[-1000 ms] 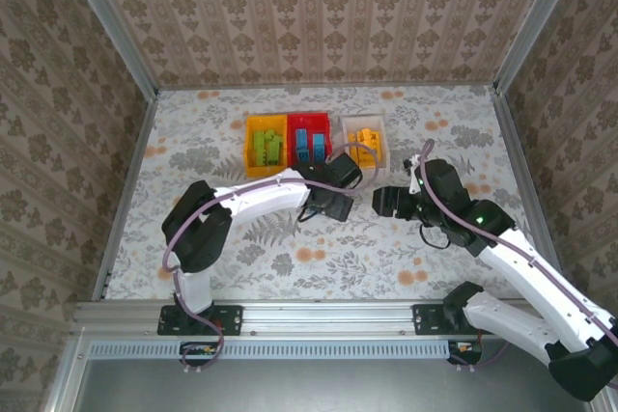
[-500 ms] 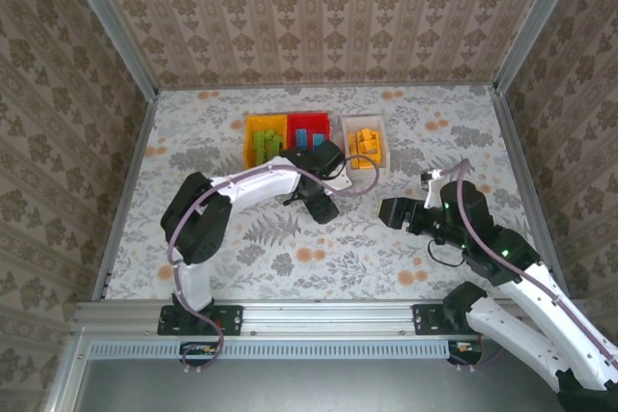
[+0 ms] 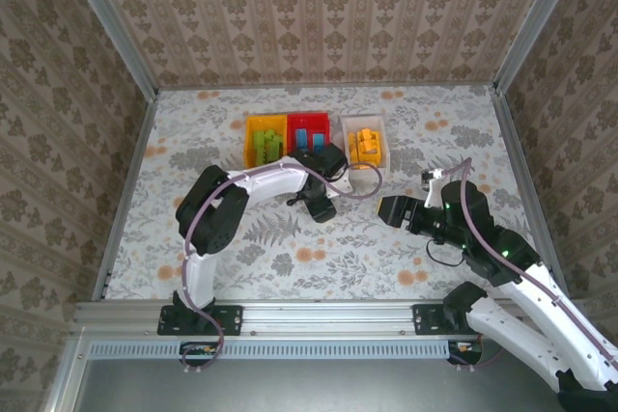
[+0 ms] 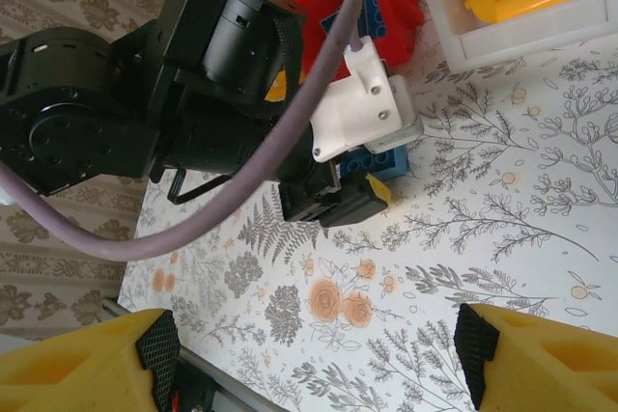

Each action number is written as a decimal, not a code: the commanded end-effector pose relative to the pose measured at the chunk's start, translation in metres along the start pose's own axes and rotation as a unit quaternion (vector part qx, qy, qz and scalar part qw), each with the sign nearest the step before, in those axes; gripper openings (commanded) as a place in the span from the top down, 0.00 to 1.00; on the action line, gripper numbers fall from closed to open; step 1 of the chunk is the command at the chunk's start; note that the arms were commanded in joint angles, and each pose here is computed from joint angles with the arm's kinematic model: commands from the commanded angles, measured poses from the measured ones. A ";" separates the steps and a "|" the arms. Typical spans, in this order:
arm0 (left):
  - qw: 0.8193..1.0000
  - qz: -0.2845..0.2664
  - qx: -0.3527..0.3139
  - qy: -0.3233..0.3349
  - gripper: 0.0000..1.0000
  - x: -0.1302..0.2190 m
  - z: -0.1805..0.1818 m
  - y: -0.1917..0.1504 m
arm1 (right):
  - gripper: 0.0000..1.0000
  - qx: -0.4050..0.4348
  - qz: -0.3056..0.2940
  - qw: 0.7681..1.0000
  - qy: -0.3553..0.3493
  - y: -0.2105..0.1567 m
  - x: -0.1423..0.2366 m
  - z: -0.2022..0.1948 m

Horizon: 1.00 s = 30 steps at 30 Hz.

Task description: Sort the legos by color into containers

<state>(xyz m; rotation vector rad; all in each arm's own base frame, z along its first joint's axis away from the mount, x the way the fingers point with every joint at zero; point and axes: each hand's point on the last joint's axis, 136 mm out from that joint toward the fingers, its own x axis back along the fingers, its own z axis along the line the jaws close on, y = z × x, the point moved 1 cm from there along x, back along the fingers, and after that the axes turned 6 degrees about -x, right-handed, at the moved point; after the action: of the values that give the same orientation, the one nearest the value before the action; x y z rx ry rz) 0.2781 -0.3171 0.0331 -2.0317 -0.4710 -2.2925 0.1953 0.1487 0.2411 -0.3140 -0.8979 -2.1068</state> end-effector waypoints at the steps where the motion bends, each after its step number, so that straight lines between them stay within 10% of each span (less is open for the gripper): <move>1: 1.000 0.003 0.006 -0.012 0.56 -0.009 -0.004 -0.002 | 0.22 -0.004 0.009 1.000 0.012 -0.004 -0.002 0.003; 9: 0.994 -0.041 0.086 0.048 0.68 0.038 0.021 0.009 | 0.22 0.008 -0.003 1.000 0.029 0.002 -0.003 0.011; 18: 0.940 -0.171 0.291 0.052 0.72 0.128 0.109 0.031 | 0.22 0.050 -0.021 0.997 0.061 0.040 -0.034 0.047; 30: 0.882 -0.206 0.422 0.040 0.73 0.114 0.201 0.060 | 0.25 0.030 -0.029 0.998 0.036 0.084 -0.074 0.061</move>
<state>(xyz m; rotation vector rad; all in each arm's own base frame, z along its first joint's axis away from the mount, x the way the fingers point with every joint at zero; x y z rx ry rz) 0.4641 -0.3034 0.1919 -1.4408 -1.6571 -1.9123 0.2962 0.1963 0.2746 -0.2307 -0.9495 -2.1036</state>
